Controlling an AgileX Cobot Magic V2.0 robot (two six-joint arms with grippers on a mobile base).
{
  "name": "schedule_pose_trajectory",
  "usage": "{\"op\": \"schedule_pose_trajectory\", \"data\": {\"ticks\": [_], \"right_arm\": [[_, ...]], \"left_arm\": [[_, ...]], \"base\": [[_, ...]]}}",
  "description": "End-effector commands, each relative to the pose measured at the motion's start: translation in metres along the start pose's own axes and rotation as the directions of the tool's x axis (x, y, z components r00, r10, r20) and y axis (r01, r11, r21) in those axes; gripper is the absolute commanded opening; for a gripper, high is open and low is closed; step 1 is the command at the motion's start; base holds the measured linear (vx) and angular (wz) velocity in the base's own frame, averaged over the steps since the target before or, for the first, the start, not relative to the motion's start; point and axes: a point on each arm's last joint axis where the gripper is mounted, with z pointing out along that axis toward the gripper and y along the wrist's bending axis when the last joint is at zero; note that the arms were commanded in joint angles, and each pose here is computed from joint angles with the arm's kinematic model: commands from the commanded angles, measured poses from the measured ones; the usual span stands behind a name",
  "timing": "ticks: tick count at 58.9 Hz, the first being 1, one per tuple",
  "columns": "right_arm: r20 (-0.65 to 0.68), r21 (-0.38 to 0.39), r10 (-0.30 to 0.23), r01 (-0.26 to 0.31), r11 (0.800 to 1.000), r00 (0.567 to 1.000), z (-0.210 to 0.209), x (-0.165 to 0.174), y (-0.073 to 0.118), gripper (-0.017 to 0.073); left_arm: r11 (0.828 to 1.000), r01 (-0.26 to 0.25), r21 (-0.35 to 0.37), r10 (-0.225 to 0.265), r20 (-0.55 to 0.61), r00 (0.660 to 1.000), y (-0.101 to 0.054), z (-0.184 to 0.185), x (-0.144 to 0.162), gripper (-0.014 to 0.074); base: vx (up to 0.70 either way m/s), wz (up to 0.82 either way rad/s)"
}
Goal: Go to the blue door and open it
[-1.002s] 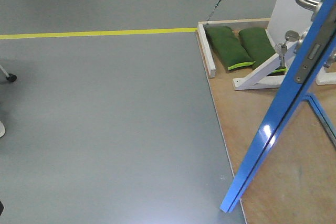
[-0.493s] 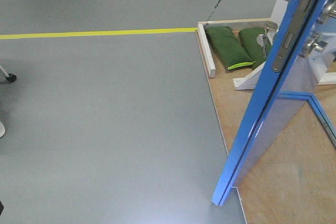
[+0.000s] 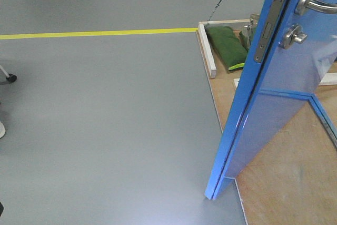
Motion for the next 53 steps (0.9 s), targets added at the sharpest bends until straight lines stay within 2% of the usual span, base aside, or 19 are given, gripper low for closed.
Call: {"op": "schedule_pose_trajectory", "data": {"ticks": [1, 7, 23, 38, 53], "right_arm": [[0.045, -0.094, -0.046, 0.051, 0.994, 0.998, -0.012, 0.006, 0.034, 0.0012], [0.046, -0.085, -0.052, 0.056, 0.995, 0.998, -0.012, 0.006, 0.033, 0.0012], [0.077, 0.035, -0.109, 0.107, 0.994, 0.991, -0.010, 0.002, 0.020, 0.0012], [0.205, 0.034, -0.097, 0.092, 0.995, 0.974, -0.009, -0.014, 0.015, 0.0012], [0.215, 0.032, -0.091, 0.086, 0.996, 0.972, -0.008, -0.016, 0.013, 0.0012]], "left_arm": [[1.000, 0.008, 0.008, -0.009, 0.124, 0.992, 0.000, -0.004, -0.017, 0.0073], [1.000, 0.008, 0.008, -0.009, 0.124, 0.992, 0.000, -0.004, -0.017, 0.0073], [1.000, 0.008, 0.008, -0.009, 0.124, 0.992, 0.000, -0.004, -0.017, 0.0073], [1.000, 0.008, 0.008, -0.009, 0.124, 0.992, 0.000, -0.004, -0.017, 0.0073], [1.000, 0.008, 0.008, -0.009, 0.124, 0.992, 0.000, -0.004, -0.017, 0.0073]], "base": [[0.00, 0.00], [0.00, 0.00], [0.00, 0.00], [0.00, 0.00], [0.00, 0.00]]}}
